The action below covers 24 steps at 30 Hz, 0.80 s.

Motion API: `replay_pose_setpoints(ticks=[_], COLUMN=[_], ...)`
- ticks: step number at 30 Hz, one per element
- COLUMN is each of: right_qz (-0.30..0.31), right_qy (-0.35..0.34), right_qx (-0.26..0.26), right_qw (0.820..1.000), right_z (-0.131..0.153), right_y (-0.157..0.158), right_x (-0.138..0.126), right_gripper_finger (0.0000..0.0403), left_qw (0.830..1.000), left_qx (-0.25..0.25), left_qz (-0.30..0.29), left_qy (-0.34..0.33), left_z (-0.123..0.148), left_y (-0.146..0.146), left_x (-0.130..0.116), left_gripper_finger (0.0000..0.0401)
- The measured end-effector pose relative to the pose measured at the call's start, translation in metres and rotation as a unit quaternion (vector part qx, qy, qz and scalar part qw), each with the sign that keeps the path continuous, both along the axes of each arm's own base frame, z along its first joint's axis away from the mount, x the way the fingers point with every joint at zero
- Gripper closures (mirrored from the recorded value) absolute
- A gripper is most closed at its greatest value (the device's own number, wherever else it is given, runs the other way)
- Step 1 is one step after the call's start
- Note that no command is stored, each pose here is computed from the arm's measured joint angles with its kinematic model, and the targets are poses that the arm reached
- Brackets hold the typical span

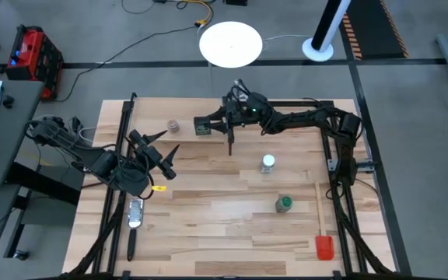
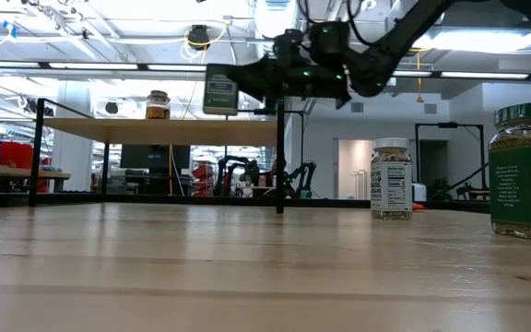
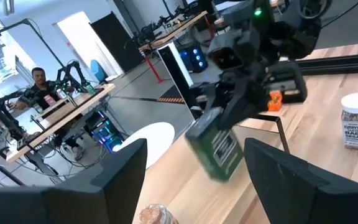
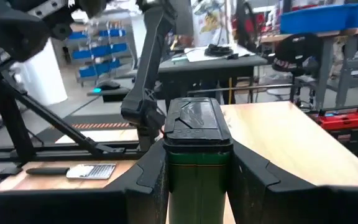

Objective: Shelf spices
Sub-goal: Put the black seasoning can on the shelf

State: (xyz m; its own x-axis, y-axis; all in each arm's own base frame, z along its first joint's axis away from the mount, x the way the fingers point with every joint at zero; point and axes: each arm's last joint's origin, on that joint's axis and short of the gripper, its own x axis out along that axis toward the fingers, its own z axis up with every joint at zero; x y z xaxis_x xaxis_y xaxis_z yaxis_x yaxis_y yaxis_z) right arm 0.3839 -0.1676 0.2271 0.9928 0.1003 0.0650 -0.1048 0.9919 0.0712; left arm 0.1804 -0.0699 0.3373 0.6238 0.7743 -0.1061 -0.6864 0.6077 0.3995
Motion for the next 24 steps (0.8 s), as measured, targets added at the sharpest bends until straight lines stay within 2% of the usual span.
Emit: replay_pose_setpoints(ticks=[5,9,13,16,24], right_qz=[-0.048,-0.078,-0.067,-0.083,-0.093], right_qy=[-0.007,-0.01,-0.006,0.006,0.031], right_qx=[0.006,-0.013,-0.032,-0.048,-0.065], right_qw=[0.999,0.997,0.997,0.995,0.993], right_z=[-0.003,0.003,0.007,0.003,-0.007], right_y=[0.001,0.012,0.025,0.032,0.035], right_x=[-0.036,-0.051,-0.05,-0.045,-0.042], right_gripper_finger=[0.0281,0.0281,0.0281,0.0281,0.0281], left_qw=[1.0,1.0,1.0,1.0,1.0], left_qx=[0.0,0.005,0.009,0.009,0.013], left_qz=[0.0,0.01,0.016,0.017,0.017], left_qy=[0.0,-0.004,-0.006,-0.006,0.001], left_z=[0.0,0.0,0.001,0.001,0.0], left_y=[0.0,0.0,0.001,0.001,0.001], left_x=[0.0,0.0,-0.001,-0.001,-0.001], left_gripper_finger=[0.0143,0.0143,0.0143,0.0143,0.0143])
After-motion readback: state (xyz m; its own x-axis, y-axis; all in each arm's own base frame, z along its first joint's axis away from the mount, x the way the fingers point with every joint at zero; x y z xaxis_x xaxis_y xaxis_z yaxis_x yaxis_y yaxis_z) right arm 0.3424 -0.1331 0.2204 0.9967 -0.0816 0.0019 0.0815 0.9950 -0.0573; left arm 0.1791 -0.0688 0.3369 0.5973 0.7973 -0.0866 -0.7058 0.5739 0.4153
